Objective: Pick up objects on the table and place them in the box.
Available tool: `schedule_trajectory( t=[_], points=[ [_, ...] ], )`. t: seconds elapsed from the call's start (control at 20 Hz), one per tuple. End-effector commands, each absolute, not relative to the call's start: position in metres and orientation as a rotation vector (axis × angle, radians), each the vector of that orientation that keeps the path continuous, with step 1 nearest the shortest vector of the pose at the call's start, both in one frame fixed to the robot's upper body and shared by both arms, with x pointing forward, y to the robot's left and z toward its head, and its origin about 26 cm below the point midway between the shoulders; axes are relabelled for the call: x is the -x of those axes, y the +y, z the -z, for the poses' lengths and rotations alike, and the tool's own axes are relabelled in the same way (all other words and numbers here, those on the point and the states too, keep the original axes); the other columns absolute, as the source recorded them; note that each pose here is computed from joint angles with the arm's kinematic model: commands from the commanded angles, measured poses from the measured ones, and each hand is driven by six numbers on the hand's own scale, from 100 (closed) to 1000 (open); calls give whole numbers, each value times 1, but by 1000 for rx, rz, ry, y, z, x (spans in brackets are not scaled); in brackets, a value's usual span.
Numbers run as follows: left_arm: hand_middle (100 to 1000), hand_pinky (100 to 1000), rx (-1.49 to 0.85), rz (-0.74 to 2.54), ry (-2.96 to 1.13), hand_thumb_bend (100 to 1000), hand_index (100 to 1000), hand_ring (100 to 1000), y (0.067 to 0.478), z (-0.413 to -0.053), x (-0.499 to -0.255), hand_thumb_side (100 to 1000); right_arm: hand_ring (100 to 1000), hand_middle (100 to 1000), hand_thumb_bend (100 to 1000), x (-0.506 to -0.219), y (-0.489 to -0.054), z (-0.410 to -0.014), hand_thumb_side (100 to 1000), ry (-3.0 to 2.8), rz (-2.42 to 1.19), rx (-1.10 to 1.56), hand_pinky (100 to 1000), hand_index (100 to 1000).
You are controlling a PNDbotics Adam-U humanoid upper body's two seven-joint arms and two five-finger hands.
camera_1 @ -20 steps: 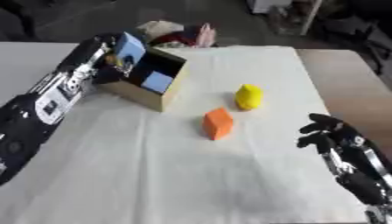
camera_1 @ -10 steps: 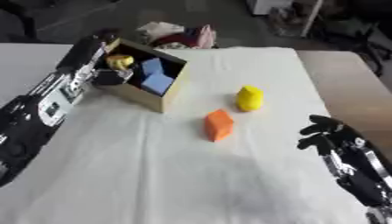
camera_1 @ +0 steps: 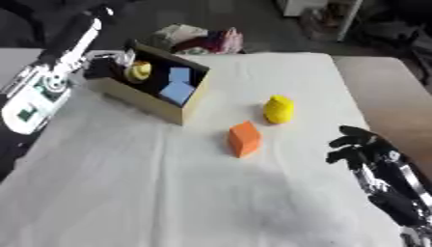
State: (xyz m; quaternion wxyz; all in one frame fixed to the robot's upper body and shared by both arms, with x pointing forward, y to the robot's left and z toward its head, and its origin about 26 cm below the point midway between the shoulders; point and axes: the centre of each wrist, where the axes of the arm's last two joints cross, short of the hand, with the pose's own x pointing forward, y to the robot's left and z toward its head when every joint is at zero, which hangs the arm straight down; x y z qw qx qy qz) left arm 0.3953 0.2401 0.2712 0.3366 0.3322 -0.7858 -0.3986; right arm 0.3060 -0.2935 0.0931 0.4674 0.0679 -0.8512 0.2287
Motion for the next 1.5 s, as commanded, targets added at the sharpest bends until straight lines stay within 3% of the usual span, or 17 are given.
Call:
schedule_trajectory(
  t=[0.05,0.2,0.55,0.8,1.1,1.15,1.2,1.5],
  points=[
    [799,761,-735,1062,-2235,100,981,795,243,-317,-335,397,605,670,100,-313,-304,-112,470,-2126,-622,-93,747,867],
    [781,749,-506,1058,-2312,100,978,776,251,-313,-305,470,609,677,100,-327,-309,-132,470,-2174,-705,-33,753,878],
    [739,712,-61,982,-2298,100,970,731,266,-254,-301,538,631,703,100,-371,-330,-184,416,-2207,-1066,150,773,925],
    [712,689,79,957,-2219,100,958,699,259,-211,-296,575,692,753,100,-402,-344,-202,272,-2126,-1301,257,793,954],
    [711,688,105,966,-2185,100,958,698,253,-197,-293,579,701,760,100,-418,-354,-195,261,-2078,-1380,307,796,957],
    [707,685,107,965,-2183,100,957,694,252,-196,-293,596,844,785,100,-418,-354,-195,232,-2081,-1384,306,879,967],
    [673,672,120,940,-2172,100,941,665,252,-192,-292,668,888,901,100,-420,-354,-199,198,-2076,-1394,315,891,1000],
    [657,665,199,785,-2054,100,934,652,239,-154,-281,719,970,945,100,-443,-345,-216,252,-1911,-1475,338,942,1000]
  ],
)
